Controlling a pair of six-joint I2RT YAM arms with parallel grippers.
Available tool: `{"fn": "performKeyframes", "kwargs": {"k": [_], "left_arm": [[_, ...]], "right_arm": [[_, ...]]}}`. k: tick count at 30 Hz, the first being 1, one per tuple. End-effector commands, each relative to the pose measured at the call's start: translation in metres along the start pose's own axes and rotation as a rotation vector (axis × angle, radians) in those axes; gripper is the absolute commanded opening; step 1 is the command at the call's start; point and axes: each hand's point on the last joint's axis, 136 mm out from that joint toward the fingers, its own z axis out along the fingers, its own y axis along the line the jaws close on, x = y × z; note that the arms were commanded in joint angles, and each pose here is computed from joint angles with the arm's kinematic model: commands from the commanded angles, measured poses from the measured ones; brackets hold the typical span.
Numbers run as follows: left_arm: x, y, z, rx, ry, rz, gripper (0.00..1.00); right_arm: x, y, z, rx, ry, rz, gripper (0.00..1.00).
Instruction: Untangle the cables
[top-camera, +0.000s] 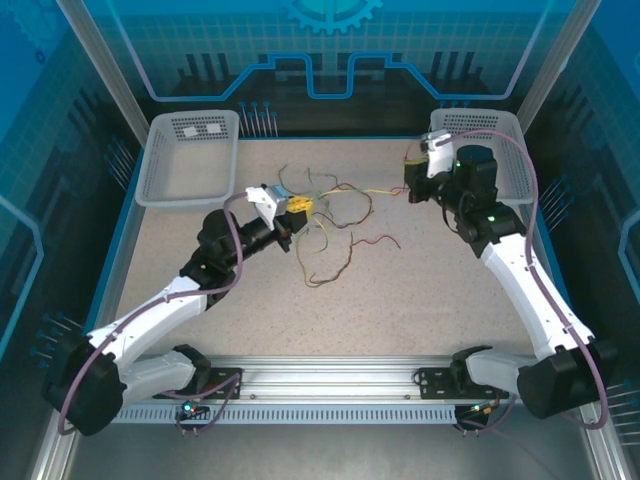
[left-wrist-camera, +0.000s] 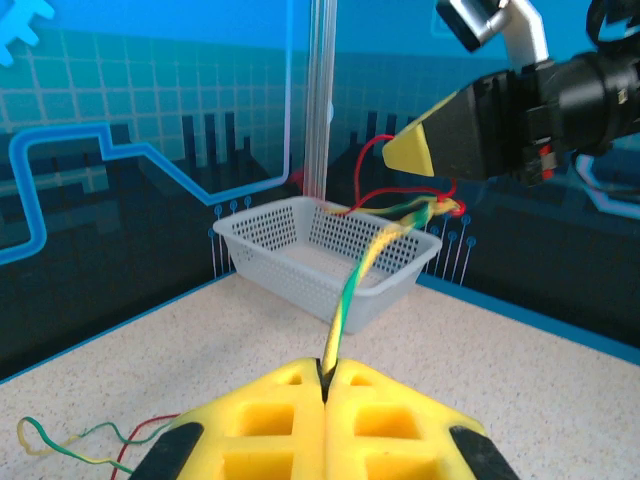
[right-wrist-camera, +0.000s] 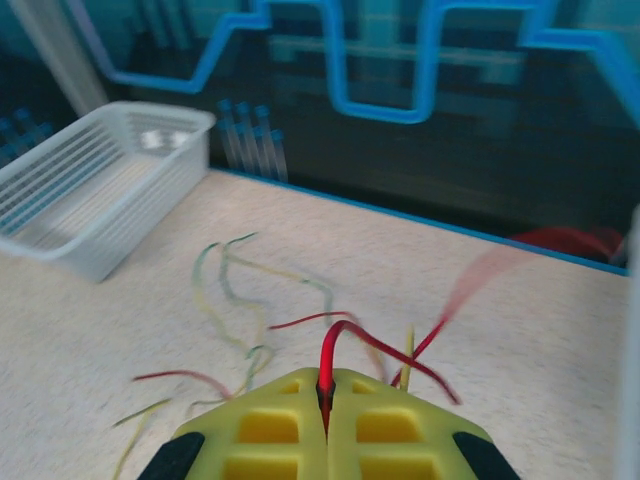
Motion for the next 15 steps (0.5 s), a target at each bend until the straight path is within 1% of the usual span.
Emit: {"fn": "performKeyframes", "kwargs": {"k": [1,5,10,15], "left_arm": [[-0.025,0.005,-0.013,-0.018,-0.085,-0.001,0.0],[-0.025,0.011,-0.02,-0.047,-0.087,0.008,0.0],[-0.021,0.034,-0.03,-0.142,-0.07,0.016,0.0],[-0.028,0.062,-0.048,-0.255,-0.09,-0.009,0.0]], "right_arm": [[-0.004,-0.052,-0.012,0.226,-0.044,0.075,0.0],[0.0,-0.071,-0.022,0.303,-0.063,0.116,0.0],[0.003,-0.087,-0.033,0.361,-0.071,0.143,0.0],[0.007,-0.105,-0.048,0.443,-0.083,0.176,0.0]]}}
